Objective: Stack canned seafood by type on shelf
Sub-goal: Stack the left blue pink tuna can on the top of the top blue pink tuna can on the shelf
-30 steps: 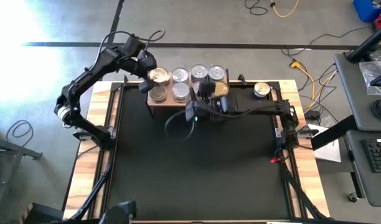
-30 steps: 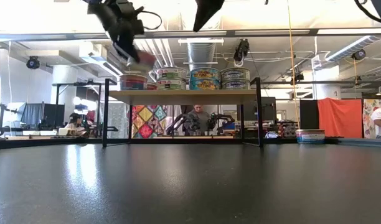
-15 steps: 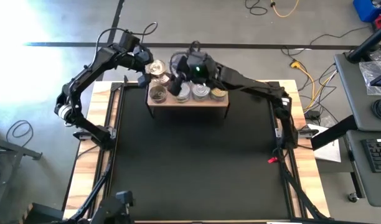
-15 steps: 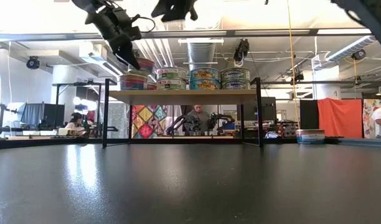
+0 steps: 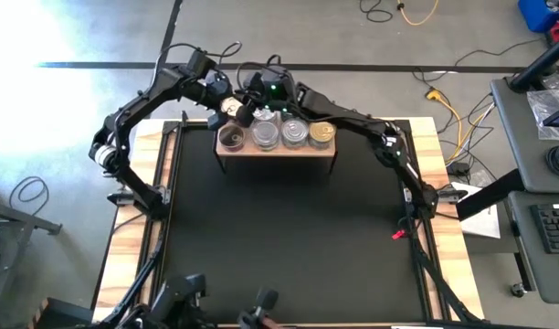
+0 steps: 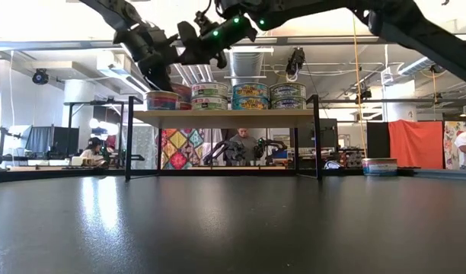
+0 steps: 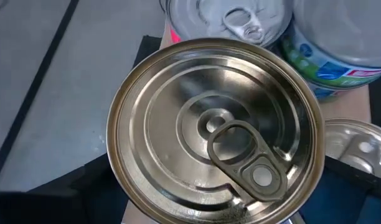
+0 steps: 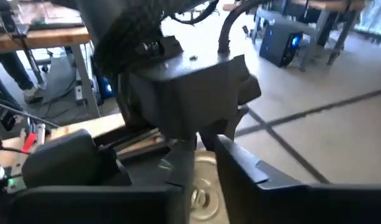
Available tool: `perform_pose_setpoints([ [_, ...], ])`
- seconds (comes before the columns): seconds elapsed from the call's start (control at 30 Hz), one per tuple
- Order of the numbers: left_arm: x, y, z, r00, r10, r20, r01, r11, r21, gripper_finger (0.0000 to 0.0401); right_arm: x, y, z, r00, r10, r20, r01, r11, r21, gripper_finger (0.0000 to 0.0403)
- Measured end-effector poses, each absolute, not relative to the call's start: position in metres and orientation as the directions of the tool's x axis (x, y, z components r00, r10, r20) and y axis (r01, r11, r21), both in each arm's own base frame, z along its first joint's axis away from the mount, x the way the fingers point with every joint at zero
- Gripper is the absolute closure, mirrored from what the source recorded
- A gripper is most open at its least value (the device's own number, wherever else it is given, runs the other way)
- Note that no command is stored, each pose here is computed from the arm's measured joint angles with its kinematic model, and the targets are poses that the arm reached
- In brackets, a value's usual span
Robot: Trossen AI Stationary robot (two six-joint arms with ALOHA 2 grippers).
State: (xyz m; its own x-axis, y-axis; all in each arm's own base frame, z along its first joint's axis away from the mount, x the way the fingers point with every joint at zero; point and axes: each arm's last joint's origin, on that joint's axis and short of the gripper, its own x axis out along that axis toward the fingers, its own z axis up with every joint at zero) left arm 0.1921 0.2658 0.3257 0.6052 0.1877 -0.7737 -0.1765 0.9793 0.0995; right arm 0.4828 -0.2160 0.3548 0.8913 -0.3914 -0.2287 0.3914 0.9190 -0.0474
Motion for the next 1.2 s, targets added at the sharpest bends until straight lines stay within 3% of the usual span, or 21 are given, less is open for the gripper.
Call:
perform_pose_setpoints([
  [0.23, 0.197, 0.273, 0.316, 0.601, 0.175, -0.780, -0.192, 0.979, 0.072, 0.0053, 0.482, -0.234, 0.339, 0.870, -0.420, -0.259, 0.435, 0.900, 0.001, 0.0391],
  [0.43, 0.196, 0.273, 0.317, 0.601, 0.175, -0.780, -0.201, 0.978, 0.064, 0.0052, 0.487, -0.237, 0.327, 0.872, -0.403, -0.279, 0.422, 0.907, 0.010, 0.0390],
  [0.67, 0.197, 0.273, 0.317, 0.606, 0.181, -0.775, -0.213, 0.975, 0.062, 0.0010, 0.496, -0.238, 0.306, 0.878, -0.358, -0.317, 0.386, 0.922, 0.027, 0.0390],
  [1.2, 0.197, 0.272, 0.318, 0.640, 0.152, -0.754, -0.220, 0.975, 0.009, 0.0003, 0.501, -0.240, 0.287, 0.860, -0.346, -0.376, 0.378, 0.926, 0.013, 0.0390],
])
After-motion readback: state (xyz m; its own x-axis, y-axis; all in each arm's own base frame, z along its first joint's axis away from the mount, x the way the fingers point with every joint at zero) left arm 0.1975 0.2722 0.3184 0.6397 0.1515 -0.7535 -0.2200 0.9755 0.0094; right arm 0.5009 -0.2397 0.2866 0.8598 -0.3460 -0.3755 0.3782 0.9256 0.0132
